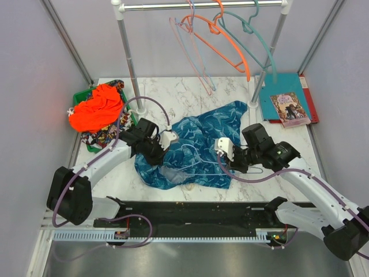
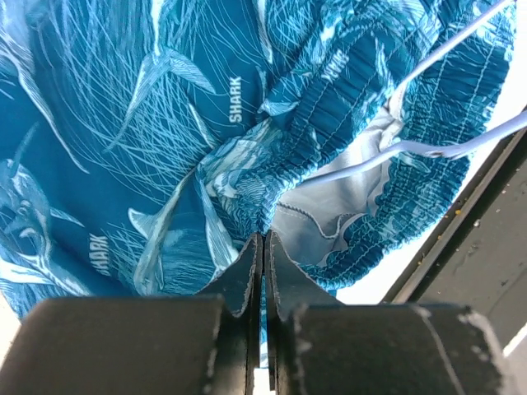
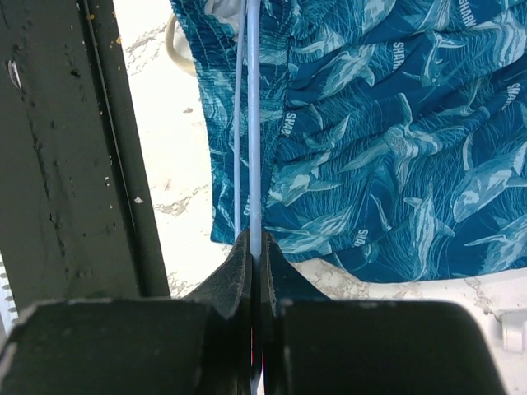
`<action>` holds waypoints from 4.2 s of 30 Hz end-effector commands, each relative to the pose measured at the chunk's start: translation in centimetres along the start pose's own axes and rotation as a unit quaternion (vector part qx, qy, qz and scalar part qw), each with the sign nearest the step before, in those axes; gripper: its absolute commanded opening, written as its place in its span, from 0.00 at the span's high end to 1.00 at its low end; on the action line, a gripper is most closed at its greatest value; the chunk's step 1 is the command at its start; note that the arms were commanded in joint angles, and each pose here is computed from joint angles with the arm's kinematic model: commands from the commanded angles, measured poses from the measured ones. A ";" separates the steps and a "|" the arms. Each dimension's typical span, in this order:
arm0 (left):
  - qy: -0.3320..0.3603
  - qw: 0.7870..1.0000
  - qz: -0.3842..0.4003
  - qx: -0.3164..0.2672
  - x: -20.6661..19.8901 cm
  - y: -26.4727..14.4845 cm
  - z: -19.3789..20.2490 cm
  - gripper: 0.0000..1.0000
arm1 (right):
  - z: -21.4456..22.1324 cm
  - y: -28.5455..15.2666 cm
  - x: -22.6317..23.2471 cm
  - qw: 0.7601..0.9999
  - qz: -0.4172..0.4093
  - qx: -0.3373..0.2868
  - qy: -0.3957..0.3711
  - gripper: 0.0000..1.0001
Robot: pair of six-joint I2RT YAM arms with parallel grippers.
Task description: Place the shorts on the hanger
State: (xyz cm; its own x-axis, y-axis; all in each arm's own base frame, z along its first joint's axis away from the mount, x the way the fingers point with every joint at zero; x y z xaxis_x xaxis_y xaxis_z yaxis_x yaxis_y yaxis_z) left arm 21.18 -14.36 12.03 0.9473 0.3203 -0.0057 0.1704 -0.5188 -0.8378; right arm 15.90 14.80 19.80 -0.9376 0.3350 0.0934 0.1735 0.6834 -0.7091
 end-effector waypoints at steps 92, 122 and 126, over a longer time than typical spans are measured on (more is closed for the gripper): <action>-0.068 0.996 0.026 -0.057 4.1 -0.4 -2.0 0.98 | 2.8 11.5 1.3 0.985 0.124 0.102 -0.061 0.18; -0.079 0.995 0.025 -0.058 4.2 -0.9 -1.7 0.98 | 5.8 9.3 -8.5 0.959 0.264 0.099 0.041 0.48; -0.096 0.993 0.009 -0.069 5.0 -2.0 -1.2 0.98 | 6.4 8.9 -8.9 0.966 0.230 0.089 0.076 0.63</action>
State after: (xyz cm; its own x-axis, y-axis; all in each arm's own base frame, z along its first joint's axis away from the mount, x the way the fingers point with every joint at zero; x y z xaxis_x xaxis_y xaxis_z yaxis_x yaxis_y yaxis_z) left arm 24.96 -13.85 12.28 0.9042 0.3925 -0.1685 0.1220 -0.6154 -0.7787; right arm 23.78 13.77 8.18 -0.6869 0.6726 -0.2753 0.5570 0.2438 -0.7939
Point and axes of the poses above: each gripper's point midway between its finger pads, its own y axis out along the fingers, its own x axis along the line the jaws close on, z = x × y, the point moved 5 cm from there along -y, back along the fingers, and after that the axes turned 13 degrees about y, right-handed, at the moved point
